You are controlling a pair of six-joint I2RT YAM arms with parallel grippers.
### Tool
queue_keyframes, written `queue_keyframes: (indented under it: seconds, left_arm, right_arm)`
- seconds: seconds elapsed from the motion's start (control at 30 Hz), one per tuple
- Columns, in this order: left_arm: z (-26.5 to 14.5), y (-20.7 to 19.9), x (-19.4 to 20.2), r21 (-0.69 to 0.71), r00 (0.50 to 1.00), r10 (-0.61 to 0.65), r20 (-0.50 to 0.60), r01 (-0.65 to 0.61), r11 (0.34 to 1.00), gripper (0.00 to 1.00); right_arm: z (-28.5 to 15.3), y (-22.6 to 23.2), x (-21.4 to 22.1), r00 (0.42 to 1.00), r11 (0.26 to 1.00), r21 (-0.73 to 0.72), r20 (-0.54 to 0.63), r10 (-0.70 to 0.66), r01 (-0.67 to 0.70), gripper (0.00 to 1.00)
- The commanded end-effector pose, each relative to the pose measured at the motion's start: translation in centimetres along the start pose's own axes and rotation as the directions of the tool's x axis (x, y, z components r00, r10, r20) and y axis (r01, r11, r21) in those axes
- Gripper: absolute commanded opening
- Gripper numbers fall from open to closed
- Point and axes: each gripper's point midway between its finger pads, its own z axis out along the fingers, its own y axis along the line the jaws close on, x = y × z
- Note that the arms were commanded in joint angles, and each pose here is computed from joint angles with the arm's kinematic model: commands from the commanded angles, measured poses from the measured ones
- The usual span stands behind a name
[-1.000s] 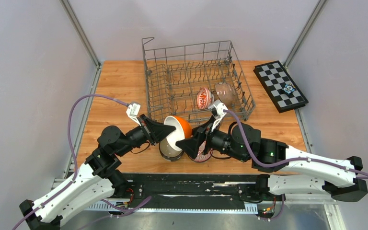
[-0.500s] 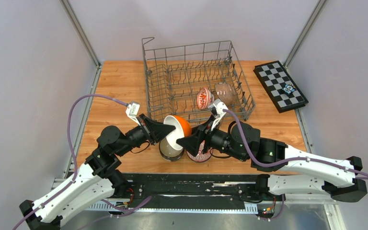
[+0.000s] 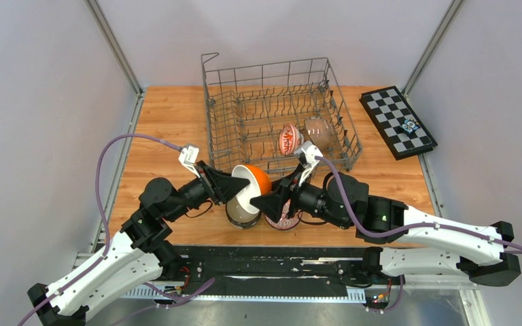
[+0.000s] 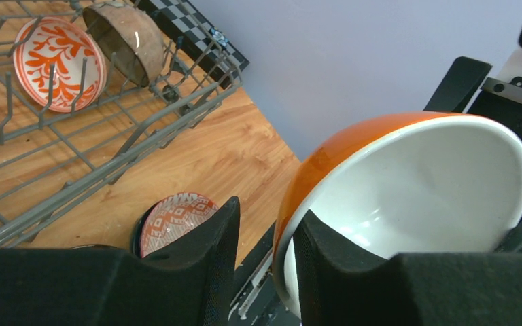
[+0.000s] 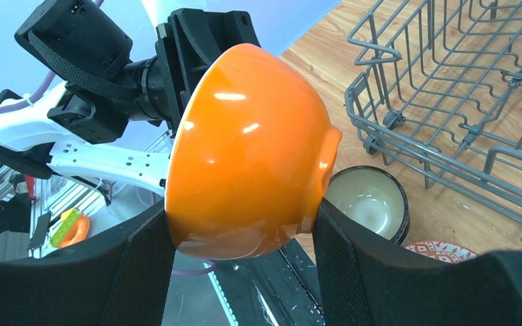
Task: Load the bowls into the dish rack
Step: Pick up the bowl from the center of the board.
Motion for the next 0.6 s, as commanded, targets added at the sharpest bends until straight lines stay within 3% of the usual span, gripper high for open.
queue_keyframes:
  seconds: [0.0, 0.27, 0.57]
  left_arm:
    - [-0.3, 1.1, 0.3, -0.049, 1.0, 0.012, -0.004, -0.012, 0.999, 0.4]
    - [-1.0, 1.6, -0.4, -0.109, 0.999, 0.045, -0.003, -0.045, 0.993, 0.72]
    - [-3.6, 3.4, -2.8, -0.283, 0.987, 0.157, 0.016, -0.146, 0.948, 0.94]
  right_arm:
    - [-0.6, 0.6, -2.6, 0.997, 1.0, -0.009, 0.071, -0.012, 0.012, 0.02]
    - [-0.5, -1.1, -3.4, 0.995, 0.993, 0.098, 0.069, -0.078, 0.071, 0.02]
    - [-0.8, -3.8, -5.1, 0.977, 0.946, 0.268, 0.056, -0.204, 0.182, 0.02]
